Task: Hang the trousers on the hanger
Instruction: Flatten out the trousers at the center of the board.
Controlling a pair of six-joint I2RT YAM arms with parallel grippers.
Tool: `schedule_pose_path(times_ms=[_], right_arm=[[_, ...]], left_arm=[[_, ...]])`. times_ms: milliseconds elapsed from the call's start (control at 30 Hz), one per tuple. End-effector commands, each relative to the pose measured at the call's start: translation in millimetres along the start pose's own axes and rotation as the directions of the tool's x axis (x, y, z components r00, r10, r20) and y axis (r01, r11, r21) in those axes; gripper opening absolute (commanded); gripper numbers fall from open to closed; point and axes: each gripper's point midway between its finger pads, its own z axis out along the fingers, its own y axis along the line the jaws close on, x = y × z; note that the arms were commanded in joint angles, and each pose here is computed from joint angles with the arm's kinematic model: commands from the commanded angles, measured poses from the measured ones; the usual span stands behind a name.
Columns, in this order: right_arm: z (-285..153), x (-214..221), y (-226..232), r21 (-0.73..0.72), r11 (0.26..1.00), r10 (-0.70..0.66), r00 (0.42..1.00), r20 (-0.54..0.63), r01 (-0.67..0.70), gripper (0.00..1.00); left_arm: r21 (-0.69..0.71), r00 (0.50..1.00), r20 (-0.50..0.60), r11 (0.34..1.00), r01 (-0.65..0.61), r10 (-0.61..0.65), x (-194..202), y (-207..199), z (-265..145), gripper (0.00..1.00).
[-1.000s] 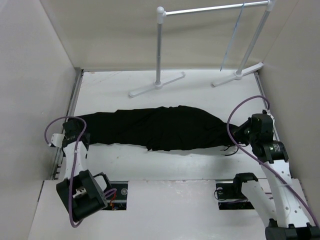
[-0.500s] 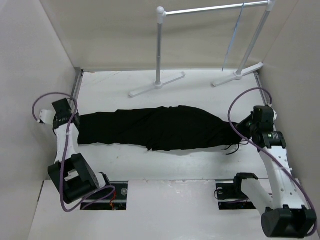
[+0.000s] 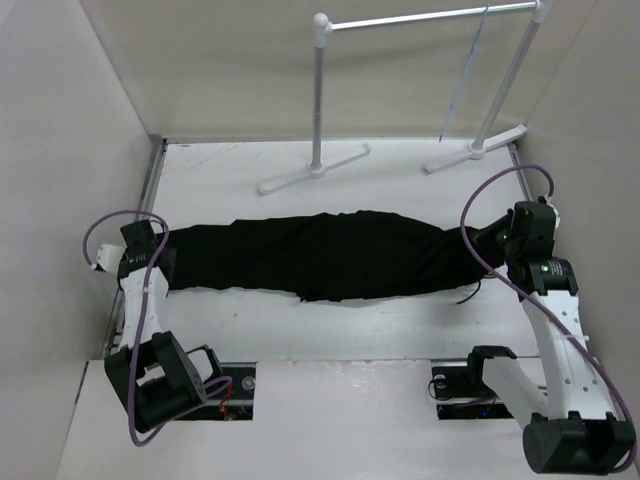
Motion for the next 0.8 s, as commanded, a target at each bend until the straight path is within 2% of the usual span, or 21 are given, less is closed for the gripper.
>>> schedule_pose_path(times_ms=[0,133,300,367,467,567,667,767], right_arm=[[-6.1,8.2,3.8,-0.046,0.999,0.007,1.0,-0.013,-0.008,0.01],[-8.9,20.6,-3.6,-0.054,0.999,-0.002,0.999,-0.042,0.0,0.01],[-10.9,30.9,-3.3,-0.065,0.998,-0.021,0.997,-0.074,0.016,0.01],[-12.3,32.0,-0.5,-0.074,0.997,-0.026,0.997,-0.078,0.02,0.01],[-14.2,27.9,-1.1,-0.069,0.997,-0.028,0.998,-0.057,0.024,0.01],[-15.8,27.4,-3.6,-0.07,0.997,-0.034,0.998,-0.047,0.031,0.01],[-20.9,28.1,-10.0,-0.062,0.998,-0.032,0.999,-0.029,0.03,0.01],[-33.7,32.2,-16.1,-0.056,0.998,-0.043,0.999,-0.022,0.042,0.01]], left_arm=[[-0.107,1.0,-0.008,0.994,0.019,-0.02,7.1,36.9,3.9,0.58],[-0.161,0.998,0.019,0.985,0.059,-0.056,1.5,57.3,15.5,0.63],[-0.101,0.995,-0.006,0.99,0.095,-0.096,-4.8,27.4,47.9,0.62],[-0.101,0.995,-0.014,0.99,0.097,-0.099,-3.7,22.4,59.4,0.53],[-0.102,0.995,-0.022,0.99,0.092,-0.095,-2.0,21.1,66.5,0.3],[-0.092,0.994,-0.003,0.99,0.108,-0.109,-8.7,20.7,60.6,0.12],[-0.04,0.992,0.049,0.992,0.12,-0.118,-25.2,7.9,42.1,0.05],[0.025,0.989,0.071,0.992,0.128,-0.129,-34.1,-11.5,7.6,0.02]])
